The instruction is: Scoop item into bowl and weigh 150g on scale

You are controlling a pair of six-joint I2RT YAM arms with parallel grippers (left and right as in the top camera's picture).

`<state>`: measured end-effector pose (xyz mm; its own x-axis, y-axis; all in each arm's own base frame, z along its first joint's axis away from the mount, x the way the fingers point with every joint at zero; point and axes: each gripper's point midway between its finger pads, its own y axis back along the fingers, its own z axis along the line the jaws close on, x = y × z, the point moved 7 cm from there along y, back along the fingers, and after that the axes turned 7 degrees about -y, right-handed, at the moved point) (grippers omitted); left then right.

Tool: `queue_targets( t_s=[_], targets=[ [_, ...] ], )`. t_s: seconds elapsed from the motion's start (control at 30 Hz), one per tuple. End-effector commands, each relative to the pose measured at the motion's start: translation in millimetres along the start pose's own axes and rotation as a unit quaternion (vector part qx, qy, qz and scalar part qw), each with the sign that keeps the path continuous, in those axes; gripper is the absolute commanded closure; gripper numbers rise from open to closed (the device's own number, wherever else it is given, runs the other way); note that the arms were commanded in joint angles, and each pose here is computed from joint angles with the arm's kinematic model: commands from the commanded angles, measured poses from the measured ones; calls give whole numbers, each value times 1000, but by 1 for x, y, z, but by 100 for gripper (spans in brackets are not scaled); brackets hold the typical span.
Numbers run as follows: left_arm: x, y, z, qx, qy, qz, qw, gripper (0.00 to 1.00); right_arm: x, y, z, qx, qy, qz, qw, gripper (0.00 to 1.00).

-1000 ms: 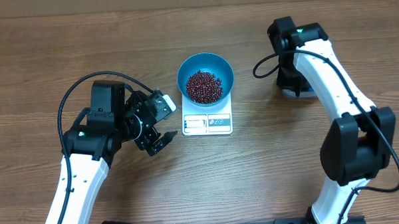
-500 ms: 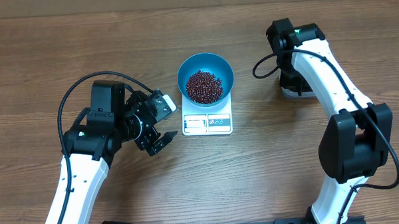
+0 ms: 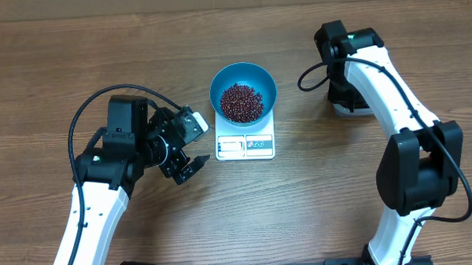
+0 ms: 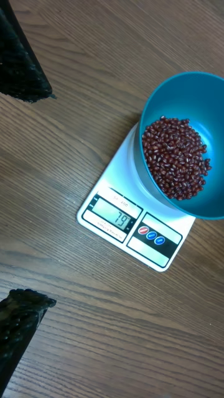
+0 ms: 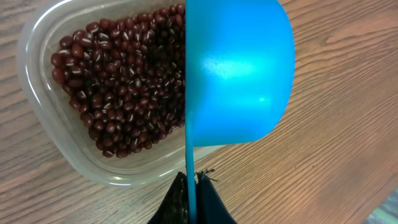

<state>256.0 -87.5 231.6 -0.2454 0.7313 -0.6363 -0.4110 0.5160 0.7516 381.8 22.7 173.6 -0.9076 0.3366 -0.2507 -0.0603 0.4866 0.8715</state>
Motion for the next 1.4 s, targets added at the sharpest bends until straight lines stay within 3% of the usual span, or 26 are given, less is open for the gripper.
queue_targets(
  t_s=[0.0, 0.4, 1.0, 1.37],
  targets=[
    [3, -2, 0, 3, -5, 3, 1000, 0, 1, -13, 7, 9, 9, 14, 1000, 96],
    [3, -2, 0, 3, -5, 3, 1000, 0, 4, -23, 12, 17, 20, 28, 999, 96],
    [3, -2, 0, 3, -5, 3, 1000, 0, 2, -34, 12, -79, 4, 94, 992, 96],
    [3, -2, 0, 3, -5, 3, 1000, 0, -11, -21, 6, -92, -6, 78, 993, 96]
  ],
)
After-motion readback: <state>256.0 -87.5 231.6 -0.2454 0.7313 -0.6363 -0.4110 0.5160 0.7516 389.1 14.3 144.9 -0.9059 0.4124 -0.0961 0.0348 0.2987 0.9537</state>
